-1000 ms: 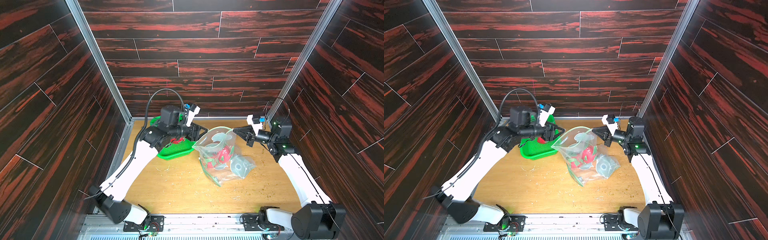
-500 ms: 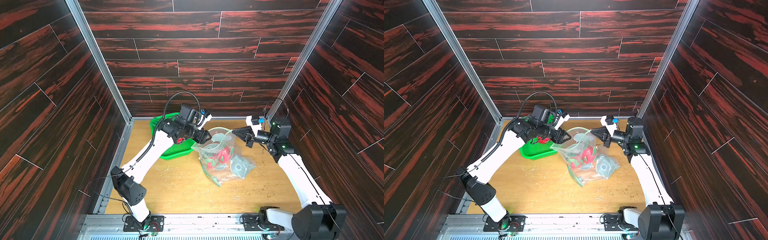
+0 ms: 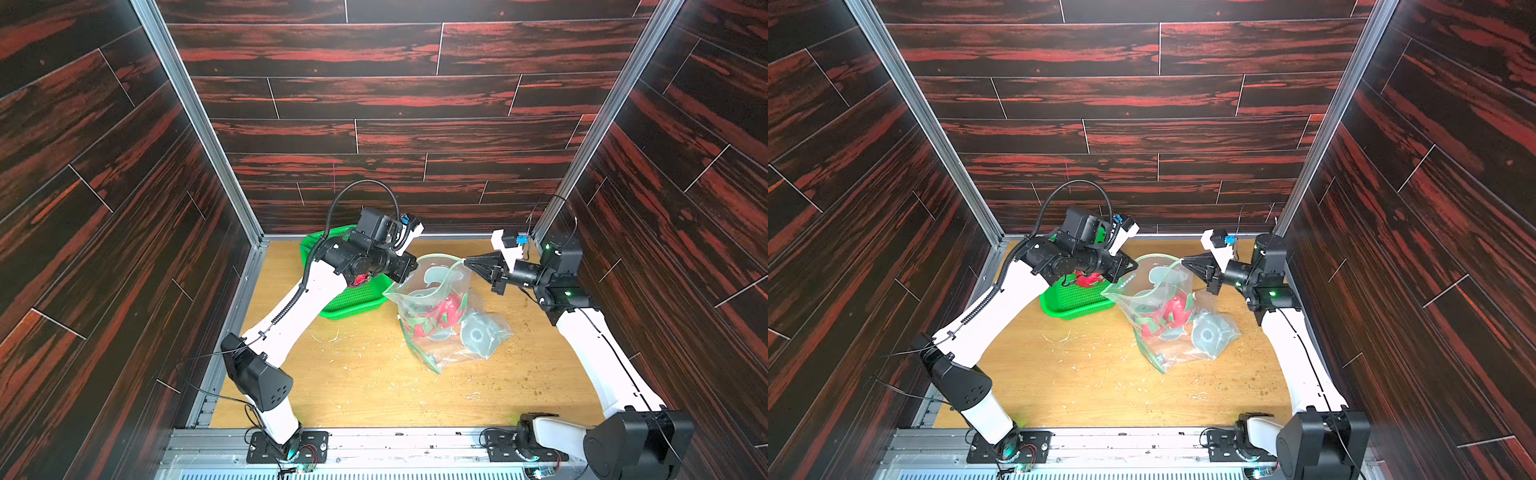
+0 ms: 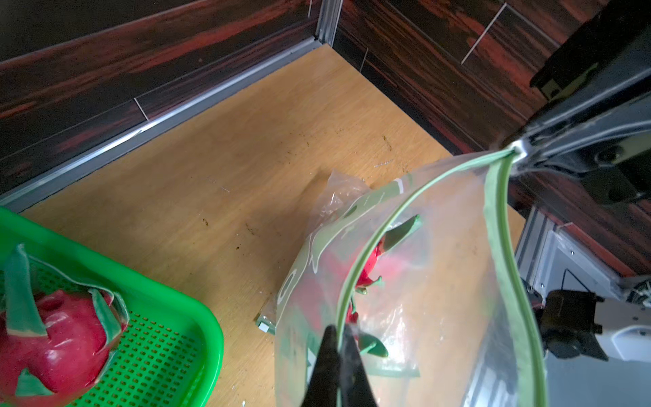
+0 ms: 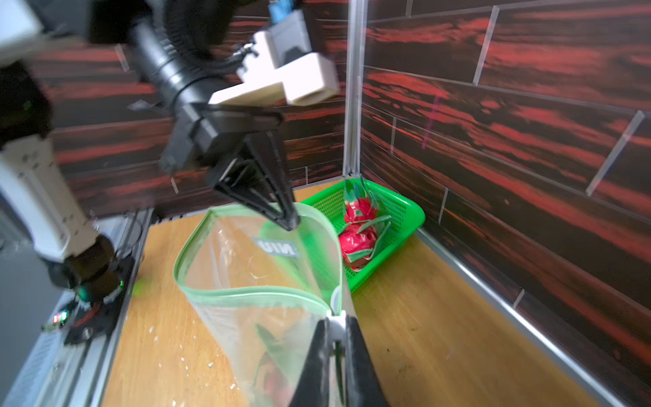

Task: Open the zip-top bag and take out the dragon fruit
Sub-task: Adjust the zipper food storage bag in the zipper food storage bag, then pick up the dragon fruit from the zipper food storage bag.

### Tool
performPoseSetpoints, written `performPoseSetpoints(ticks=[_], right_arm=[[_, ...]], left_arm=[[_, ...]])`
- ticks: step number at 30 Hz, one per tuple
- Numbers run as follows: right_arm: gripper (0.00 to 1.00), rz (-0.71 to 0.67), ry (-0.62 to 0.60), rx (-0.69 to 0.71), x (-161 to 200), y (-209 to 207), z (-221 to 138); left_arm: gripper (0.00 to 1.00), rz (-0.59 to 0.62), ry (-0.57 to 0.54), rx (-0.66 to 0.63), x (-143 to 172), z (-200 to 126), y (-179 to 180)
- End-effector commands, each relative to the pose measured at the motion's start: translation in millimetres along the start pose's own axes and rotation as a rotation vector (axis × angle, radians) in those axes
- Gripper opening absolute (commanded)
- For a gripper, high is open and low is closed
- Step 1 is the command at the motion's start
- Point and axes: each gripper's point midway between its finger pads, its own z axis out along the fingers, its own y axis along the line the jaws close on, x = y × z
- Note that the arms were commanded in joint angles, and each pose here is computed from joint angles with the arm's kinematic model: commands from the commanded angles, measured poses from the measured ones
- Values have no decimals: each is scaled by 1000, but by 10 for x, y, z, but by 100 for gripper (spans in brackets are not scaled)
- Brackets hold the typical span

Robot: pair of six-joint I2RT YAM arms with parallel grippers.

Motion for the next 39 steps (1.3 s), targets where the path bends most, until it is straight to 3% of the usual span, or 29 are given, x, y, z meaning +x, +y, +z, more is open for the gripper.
performPoseSetpoints(ticks=[1,5,9,24,32,33,39], right_arm=[[17,76,-41,75,-421,-97,-52],[28,203,-19,89,-574,-166,-52],[33,321,3,134,-697,-207,-100],[38,799,68,203,-820,-9,-289],[36,843,178,60,-666,458,-47],[35,846,199,46,-614,515,13],[32,883,295,7,-265,657,272]], left_arm=[[0,-26,-152,-17,-310,-305,-91],[0,-104,-233,0,-484,-316,-154],[0,-132,-275,-17,-551,-262,-200],[0,-348,-376,-80,-858,-106,-128],[0,-445,-414,-83,-925,-10,-222],[0,-466,-396,-93,-874,124,-190],[0,-527,-422,-61,-904,164,-254]])
